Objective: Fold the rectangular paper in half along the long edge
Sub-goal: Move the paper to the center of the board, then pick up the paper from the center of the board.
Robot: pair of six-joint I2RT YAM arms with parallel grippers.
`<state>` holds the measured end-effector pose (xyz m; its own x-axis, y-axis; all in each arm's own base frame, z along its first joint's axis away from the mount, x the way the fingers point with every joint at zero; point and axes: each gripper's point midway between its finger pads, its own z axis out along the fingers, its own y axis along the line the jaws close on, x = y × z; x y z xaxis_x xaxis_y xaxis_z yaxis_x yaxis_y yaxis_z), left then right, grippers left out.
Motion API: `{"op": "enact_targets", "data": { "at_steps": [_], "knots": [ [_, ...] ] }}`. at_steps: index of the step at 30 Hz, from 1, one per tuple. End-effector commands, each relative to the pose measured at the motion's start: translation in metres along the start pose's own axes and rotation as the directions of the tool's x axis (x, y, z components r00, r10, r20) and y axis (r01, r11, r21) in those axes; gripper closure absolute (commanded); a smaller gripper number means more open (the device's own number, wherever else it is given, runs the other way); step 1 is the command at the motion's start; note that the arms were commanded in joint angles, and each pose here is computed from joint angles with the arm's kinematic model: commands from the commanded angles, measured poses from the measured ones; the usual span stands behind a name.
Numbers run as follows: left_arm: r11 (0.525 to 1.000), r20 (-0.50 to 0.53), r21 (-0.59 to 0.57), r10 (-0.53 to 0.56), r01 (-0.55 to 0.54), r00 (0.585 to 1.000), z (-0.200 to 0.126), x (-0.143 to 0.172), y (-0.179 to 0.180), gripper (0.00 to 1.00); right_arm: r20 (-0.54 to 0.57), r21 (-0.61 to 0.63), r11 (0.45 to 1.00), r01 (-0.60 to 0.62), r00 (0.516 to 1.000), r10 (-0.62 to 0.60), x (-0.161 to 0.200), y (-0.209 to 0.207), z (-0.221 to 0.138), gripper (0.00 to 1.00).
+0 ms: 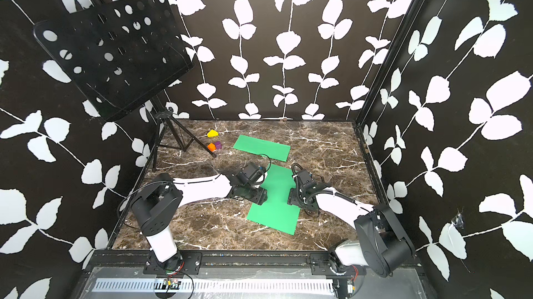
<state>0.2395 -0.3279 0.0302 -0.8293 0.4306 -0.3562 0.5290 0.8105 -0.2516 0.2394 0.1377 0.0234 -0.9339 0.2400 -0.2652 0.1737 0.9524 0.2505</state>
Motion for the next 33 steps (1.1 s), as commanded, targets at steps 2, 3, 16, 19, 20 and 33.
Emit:
{"op": "enact_targets", "data": {
  "at_steps": [2,3,16,19,20,33],
  "knots": [
    [0.999,-0.037,-0.038,0.010,-0.011,0.999,0.002,0.006,0.007,0.55,-0.035,-0.068,0.997,-0.035,0.999,0.033,0.006,0.011,0.011,0.23],
    [0.999,-0.044,-0.043,0.008,-0.010,0.999,0.004,0.008,0.008,0.59,-0.033,-0.089,0.995,-0.037,0.999,0.034,0.004,0.016,0.012,0.23],
    [0.997,-0.077,-0.075,-0.013,0.007,0.997,0.017,0.020,0.018,0.65,0.014,-0.470,0.883,-0.012,1.000,0.021,-0.024,0.097,0.004,0.22],
    [0.997,-0.082,-0.081,-0.021,0.015,0.996,0.020,0.022,0.020,0.65,0.059,-0.527,0.849,0.033,0.998,-0.002,-0.028,0.107,-0.011,0.22],
    [0.996,-0.082,-0.084,-0.023,0.016,0.996,0.021,0.022,0.020,0.65,0.071,-0.528,0.848,0.043,0.997,-0.006,-0.028,0.107,-0.013,0.22],
    [0.996,-0.075,-0.080,-0.052,0.046,0.996,0.025,0.022,0.023,0.65,0.060,-0.433,0.890,0.143,0.990,-0.129,-0.014,0.088,-0.010,0.18]
  ]
}}
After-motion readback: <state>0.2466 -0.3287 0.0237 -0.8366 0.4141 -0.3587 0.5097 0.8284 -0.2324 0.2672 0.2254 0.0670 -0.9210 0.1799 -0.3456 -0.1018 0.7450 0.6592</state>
